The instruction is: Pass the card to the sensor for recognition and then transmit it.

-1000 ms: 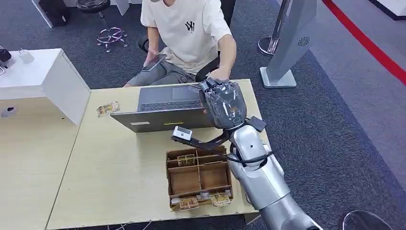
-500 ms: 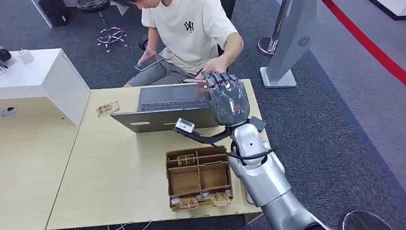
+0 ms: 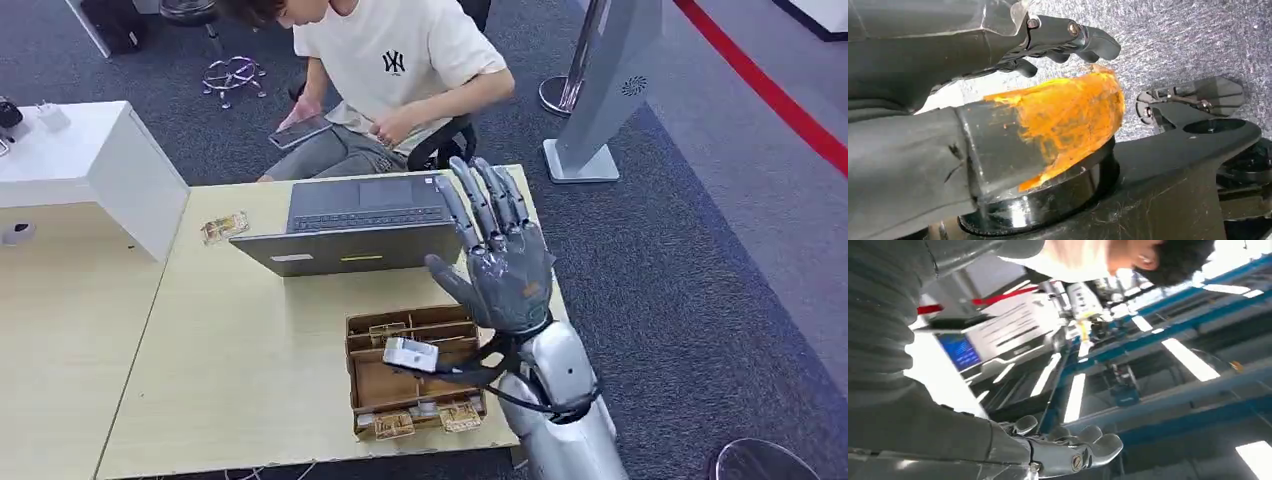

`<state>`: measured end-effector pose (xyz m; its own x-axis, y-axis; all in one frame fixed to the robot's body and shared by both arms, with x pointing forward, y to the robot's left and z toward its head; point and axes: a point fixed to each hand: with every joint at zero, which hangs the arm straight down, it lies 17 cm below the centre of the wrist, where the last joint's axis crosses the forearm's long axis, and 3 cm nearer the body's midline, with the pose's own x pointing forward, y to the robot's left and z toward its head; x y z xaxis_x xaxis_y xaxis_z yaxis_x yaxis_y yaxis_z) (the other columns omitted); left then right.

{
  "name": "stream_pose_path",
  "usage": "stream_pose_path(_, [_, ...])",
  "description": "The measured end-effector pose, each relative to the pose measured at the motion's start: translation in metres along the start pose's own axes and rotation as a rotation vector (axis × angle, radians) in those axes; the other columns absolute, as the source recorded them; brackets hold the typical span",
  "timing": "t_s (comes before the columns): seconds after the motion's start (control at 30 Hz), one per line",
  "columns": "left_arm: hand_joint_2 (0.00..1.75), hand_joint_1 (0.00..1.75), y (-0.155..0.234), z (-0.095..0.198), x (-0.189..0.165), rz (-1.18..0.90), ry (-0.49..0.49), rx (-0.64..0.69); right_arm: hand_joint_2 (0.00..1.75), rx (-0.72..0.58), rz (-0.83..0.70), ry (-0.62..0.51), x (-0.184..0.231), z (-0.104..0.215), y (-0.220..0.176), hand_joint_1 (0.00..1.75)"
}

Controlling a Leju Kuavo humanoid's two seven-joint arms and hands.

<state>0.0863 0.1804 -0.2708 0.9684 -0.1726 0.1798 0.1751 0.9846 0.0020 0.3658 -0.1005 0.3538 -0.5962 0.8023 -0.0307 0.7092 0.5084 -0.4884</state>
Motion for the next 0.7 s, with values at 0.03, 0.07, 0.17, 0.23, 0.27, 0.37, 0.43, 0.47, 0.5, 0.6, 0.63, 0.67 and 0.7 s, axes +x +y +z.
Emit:
stream_pose_path(0.03, [0.00, 0.00, 0.000, 0.000, -0.001, 0.003, 0.001, 0.001, 1.75, -0.012, -0.009, 0.013, -0.001, 0.005, -0.006, 0.00])
stream_pose_path(0.07, [0.00, 0.00, -0.001, 0.000, -0.001, 0.006, 0.002, 0.002, 1.75, -0.019, -0.007, 0.033, -0.004, 0.009, -0.010, 0.00])
stream_pose_path(0.17, [0.00, 0.00, -0.001, 0.000, -0.001, 0.015, 0.004, 0.003, 1.75, -0.037, 0.009, 0.058, -0.013, 0.015, -0.021, 0.00])
stream_pose_path(0.23, [0.00, 0.00, -0.001, 0.000, -0.002, 0.026, 0.005, 0.004, 1.75, -0.039, 0.012, 0.064, -0.015, 0.025, -0.029, 0.00])
stream_pose_path(0.27, [0.00, 0.00, -0.001, 0.000, -0.003, 0.031, 0.006, 0.005, 1.75, -0.032, 0.013, 0.067, -0.014, 0.032, -0.031, 0.00])
stream_pose_path(0.37, [0.00, 0.00, -0.001, 0.000, -0.004, 0.041, 0.008, 0.006, 1.75, 0.001, 0.010, 0.084, -0.010, 0.051, -0.033, 0.00])
stream_pose_path(0.43, [0.00, 0.00, -0.001, 0.000, -0.004, 0.046, 0.009, 0.007, 1.75, 0.018, 0.010, 0.098, -0.009, 0.061, -0.034, 0.00])
stream_pose_path(0.47, [0.00, 0.00, 0.000, 0.000, -0.004, 0.048, 0.008, 0.009, 1.75, 0.024, 0.010, 0.107, -0.010, 0.064, -0.034, 0.00])
stream_pose_path(0.5, [0.00, 0.00, 0.000, 0.000, -0.004, 0.050, 0.008, 0.010, 1.75, 0.036, 0.008, 0.129, -0.011, 0.068, -0.033, 0.12])
stream_pose_path(0.6, [0.00, 0.00, 0.002, 0.000, -0.005, 0.052, 0.010, 0.016, 1.75, 0.080, -0.002, 0.160, -0.005, 0.080, -0.026, 0.12])
stream_pose_path(0.63, [0.00, 0.00, 0.002, 0.000, -0.005, 0.052, 0.010, 0.018, 1.75, 0.091, -0.009, 0.167, -0.002, 0.083, -0.024, 0.12])
stream_pose_path(0.67, [0.00, 0.00, 0.002, 0.000, -0.006, 0.052, 0.010, 0.019, 1.75, 0.100, -0.018, 0.171, 0.001, 0.086, -0.022, 0.12])
stream_pose_path(0.7, [0.00, 0.00, 0.002, 0.000, -0.006, 0.052, 0.010, 0.019, 1.75, 0.105, -0.022, 0.174, 0.002, 0.087, -0.021, 0.12])
